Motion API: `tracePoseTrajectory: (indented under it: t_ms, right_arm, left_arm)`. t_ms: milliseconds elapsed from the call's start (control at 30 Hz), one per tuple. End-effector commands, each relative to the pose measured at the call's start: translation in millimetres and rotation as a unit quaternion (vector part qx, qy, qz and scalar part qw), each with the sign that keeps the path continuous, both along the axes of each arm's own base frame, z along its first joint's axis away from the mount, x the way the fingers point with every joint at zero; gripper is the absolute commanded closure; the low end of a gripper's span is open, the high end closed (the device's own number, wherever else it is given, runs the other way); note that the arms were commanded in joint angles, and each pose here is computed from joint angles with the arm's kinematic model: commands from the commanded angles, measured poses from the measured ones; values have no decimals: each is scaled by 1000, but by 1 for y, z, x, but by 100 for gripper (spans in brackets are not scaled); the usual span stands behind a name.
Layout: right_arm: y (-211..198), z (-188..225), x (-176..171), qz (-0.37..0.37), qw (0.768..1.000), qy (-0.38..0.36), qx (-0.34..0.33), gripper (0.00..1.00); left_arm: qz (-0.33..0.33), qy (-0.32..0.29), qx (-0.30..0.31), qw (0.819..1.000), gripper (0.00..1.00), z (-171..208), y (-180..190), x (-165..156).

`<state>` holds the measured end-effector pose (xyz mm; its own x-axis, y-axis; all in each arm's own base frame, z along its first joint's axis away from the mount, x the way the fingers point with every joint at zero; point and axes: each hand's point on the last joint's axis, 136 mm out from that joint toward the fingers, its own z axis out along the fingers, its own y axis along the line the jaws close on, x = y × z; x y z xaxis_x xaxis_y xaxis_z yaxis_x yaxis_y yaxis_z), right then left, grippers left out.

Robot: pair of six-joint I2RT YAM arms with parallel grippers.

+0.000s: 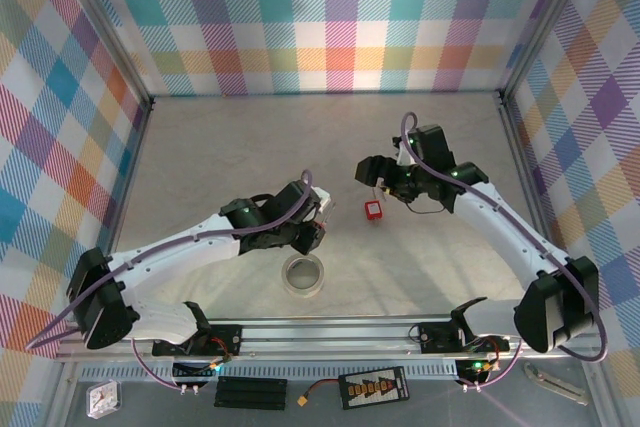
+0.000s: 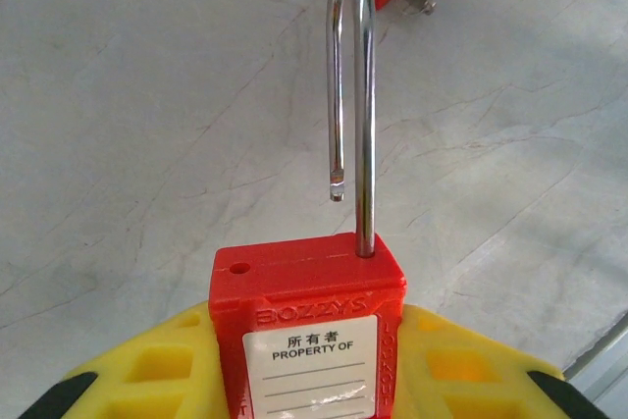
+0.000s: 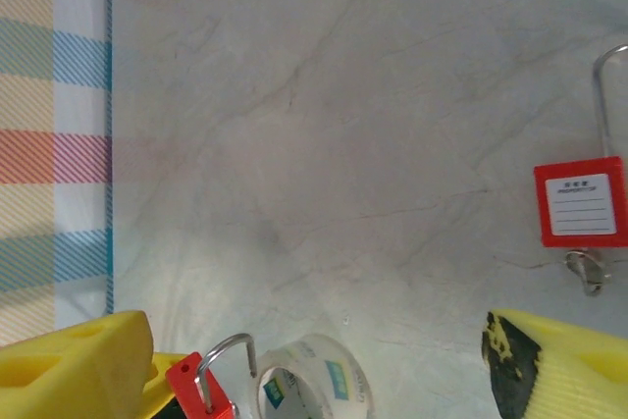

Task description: Unlock with the key

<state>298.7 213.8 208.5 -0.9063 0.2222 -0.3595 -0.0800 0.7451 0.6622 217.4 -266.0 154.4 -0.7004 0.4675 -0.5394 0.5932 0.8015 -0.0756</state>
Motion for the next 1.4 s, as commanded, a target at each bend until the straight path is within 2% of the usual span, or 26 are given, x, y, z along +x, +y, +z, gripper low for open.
tracePoseTrajectory:
  t_ms: [0,300,467,767,1033,1233,1367]
  right_arm:
    - [-14,-9,-9,-3,999,-7,-33,10]
    - [-34,-25,-19,-12,997,-5,-71,5]
    - [-44,-28,-24,-22,996,-9,-82,4]
    - [-44,-25,-23,-23,997,-16,-74,4]
    - [-42,-19,-19,-24,997,-21,-70,4]
    - [-40,-21,-18,-24,997,-16,-67,4]
    - [-39,-19,-18,-23,998,-16,-60,4]
  left_arm:
    - [7,20,16,1000,100,-10,-1,10]
    - [-8,86,-6,996,100,-32,-44,33]
    - [6,147,-62,987,100,-46,-62,48]
    - [45,240,-92,965,100,-90,-57,75]
    - [88,260,-44,960,100,-110,-27,89]
    - [150,238,37,959,100,-123,5,100]
    - [208,223,90,948,100,-128,18,108]
